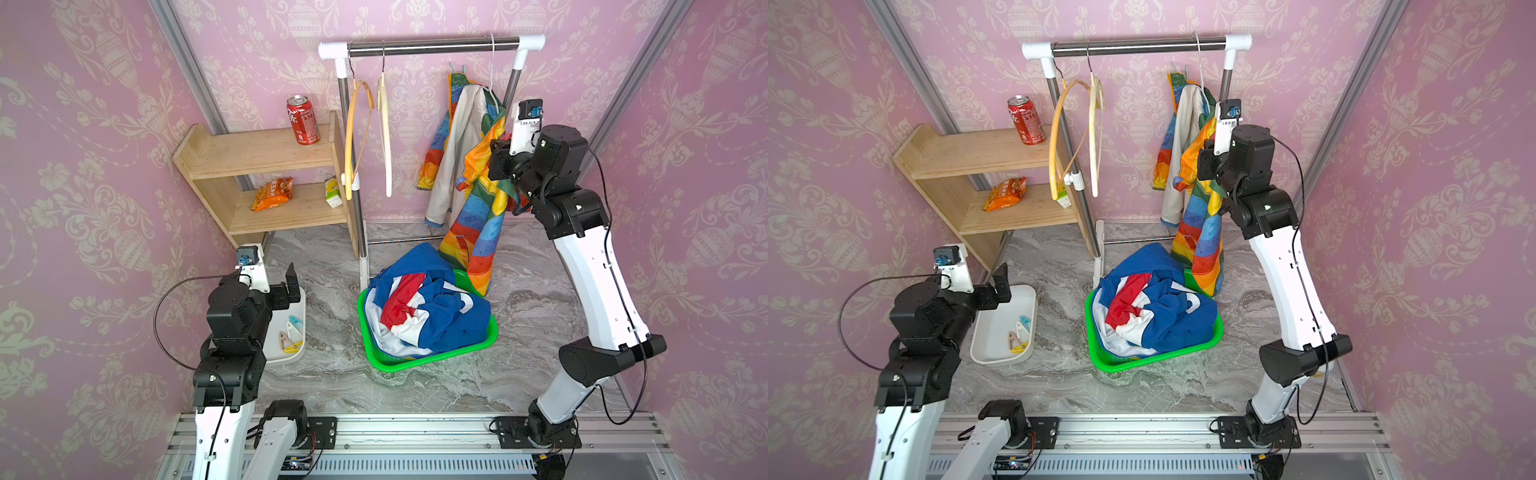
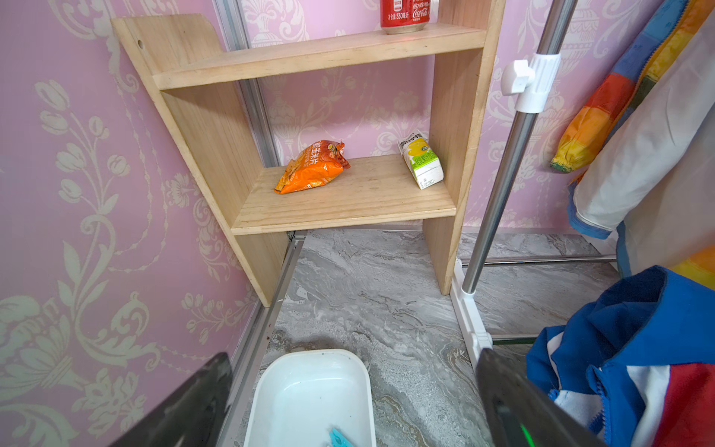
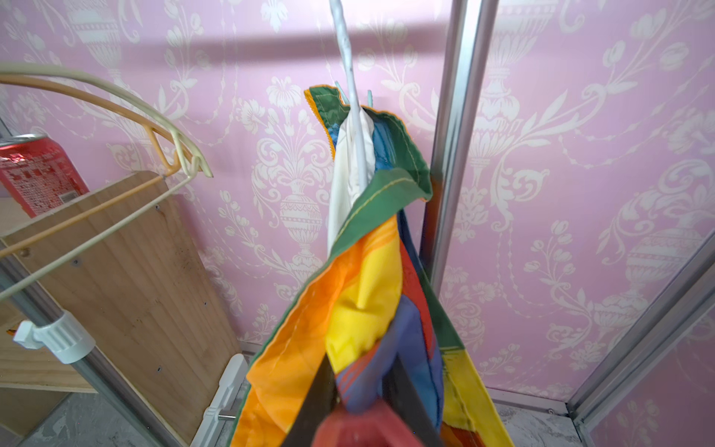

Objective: Remove the clothespins securing jackets to the hanger
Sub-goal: Pick up the hanger from the clothesline.

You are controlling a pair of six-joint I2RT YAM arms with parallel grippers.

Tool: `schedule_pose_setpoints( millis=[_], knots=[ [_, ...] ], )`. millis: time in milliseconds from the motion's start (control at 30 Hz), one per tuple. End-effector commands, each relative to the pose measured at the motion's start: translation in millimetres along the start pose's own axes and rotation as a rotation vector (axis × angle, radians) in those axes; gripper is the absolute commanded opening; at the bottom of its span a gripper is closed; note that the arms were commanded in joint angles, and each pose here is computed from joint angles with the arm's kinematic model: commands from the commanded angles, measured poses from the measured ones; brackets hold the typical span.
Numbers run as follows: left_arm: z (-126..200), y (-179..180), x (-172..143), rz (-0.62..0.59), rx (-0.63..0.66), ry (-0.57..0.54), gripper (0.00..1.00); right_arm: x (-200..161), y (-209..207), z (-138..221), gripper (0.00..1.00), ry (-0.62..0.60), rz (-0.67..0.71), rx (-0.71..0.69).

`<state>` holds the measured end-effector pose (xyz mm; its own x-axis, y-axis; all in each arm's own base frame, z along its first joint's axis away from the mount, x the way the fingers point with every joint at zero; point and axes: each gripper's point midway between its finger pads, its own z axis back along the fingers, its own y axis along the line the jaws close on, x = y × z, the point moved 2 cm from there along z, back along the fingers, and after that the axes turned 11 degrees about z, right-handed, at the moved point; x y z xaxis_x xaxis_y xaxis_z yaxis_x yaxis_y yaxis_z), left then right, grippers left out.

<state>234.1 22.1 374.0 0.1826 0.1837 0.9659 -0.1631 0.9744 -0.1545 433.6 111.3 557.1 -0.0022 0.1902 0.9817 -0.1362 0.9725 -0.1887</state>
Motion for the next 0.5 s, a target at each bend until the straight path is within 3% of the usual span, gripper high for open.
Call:
schedule_pose_setpoints(
  millis=[0,233,467],
  knots=[
    [0,-2,6,0.014,-0.002,-0.011,0.99,89,-29,65,0.0,-0.317,-0.033,-0.077],
    [1,-3,7,0.027,-0.013,-0.015,0.99,112,-30,105,0.0,-0.405,-0.029,-0.034],
    [6,-9,19,0.038,-0.043,-0.042,0.99,91,-10,131,0.0,-0.223,0.04,0.136]
  ],
)
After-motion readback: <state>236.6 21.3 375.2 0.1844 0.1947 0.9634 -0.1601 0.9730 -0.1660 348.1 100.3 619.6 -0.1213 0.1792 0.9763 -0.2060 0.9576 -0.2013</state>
